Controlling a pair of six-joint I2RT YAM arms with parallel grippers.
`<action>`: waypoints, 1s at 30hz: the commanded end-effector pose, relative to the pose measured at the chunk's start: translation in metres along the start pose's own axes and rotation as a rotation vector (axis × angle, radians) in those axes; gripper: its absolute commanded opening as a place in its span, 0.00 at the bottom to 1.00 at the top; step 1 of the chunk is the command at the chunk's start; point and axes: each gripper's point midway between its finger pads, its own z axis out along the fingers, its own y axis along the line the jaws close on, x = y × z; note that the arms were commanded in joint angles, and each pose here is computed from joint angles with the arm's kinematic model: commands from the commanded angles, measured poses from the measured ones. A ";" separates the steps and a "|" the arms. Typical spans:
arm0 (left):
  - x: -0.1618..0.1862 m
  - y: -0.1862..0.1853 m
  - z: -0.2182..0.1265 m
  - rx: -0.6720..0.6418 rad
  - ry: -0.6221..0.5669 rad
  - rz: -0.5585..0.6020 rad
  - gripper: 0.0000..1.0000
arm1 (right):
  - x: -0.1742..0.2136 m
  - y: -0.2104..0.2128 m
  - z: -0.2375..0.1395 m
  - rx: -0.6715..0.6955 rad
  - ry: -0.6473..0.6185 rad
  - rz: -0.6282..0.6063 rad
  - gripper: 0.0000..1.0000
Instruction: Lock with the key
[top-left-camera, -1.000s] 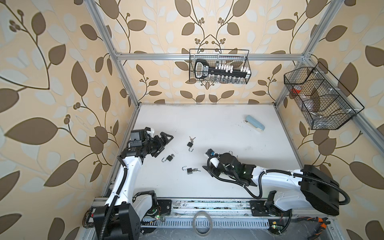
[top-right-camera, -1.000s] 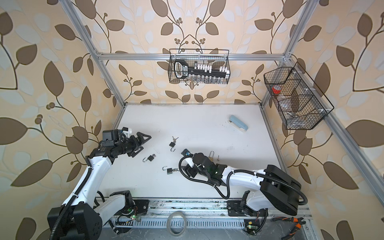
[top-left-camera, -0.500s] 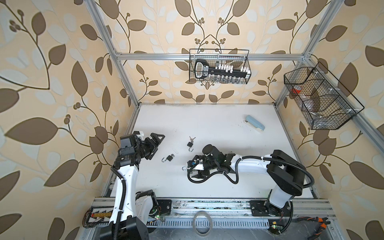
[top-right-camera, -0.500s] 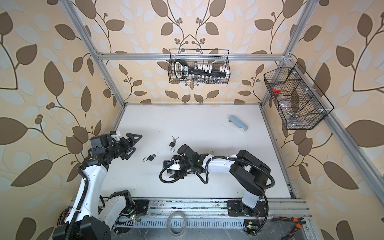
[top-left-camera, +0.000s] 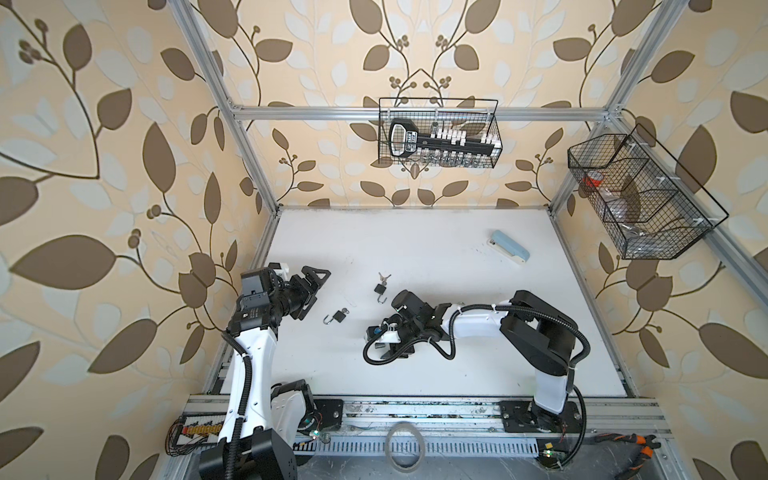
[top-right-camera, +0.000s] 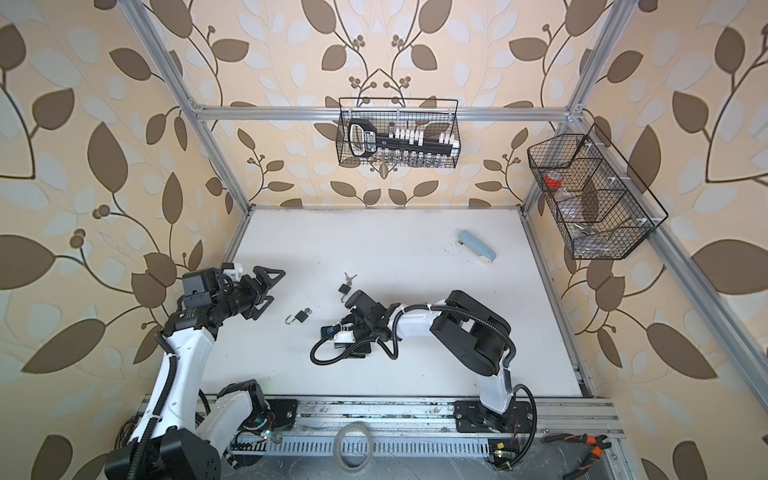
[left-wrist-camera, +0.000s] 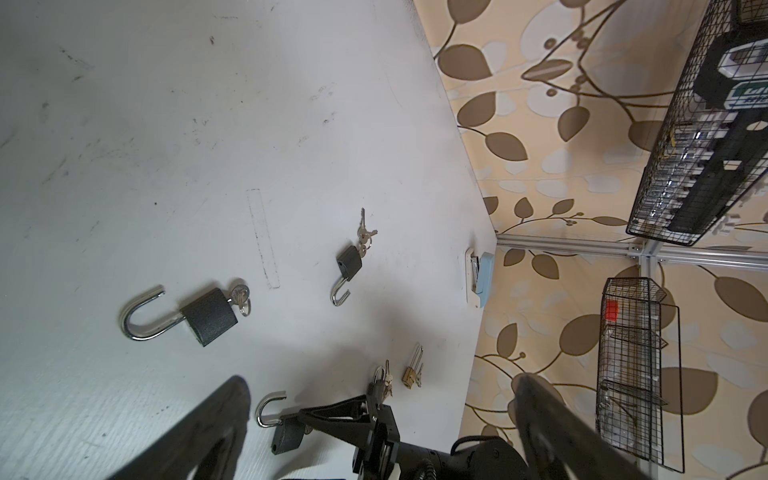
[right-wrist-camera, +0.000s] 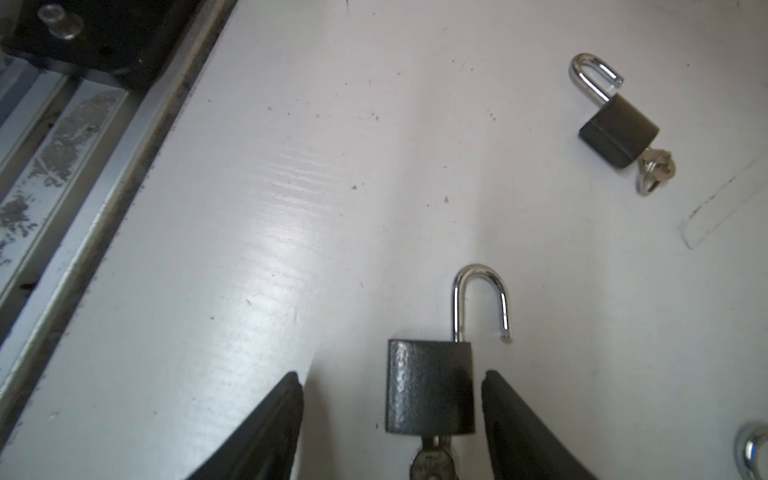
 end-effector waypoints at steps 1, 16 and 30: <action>-0.007 -0.023 -0.007 0.061 -0.012 0.050 0.99 | 0.001 -0.005 0.005 -0.011 0.007 0.003 0.65; -0.007 -0.026 -0.008 0.069 -0.006 0.061 0.99 | 0.021 -0.001 0.016 -0.048 0.059 0.071 0.46; -0.020 -0.044 -0.016 0.044 -0.034 0.182 0.99 | -0.001 -0.013 -0.013 0.025 -0.015 0.081 0.14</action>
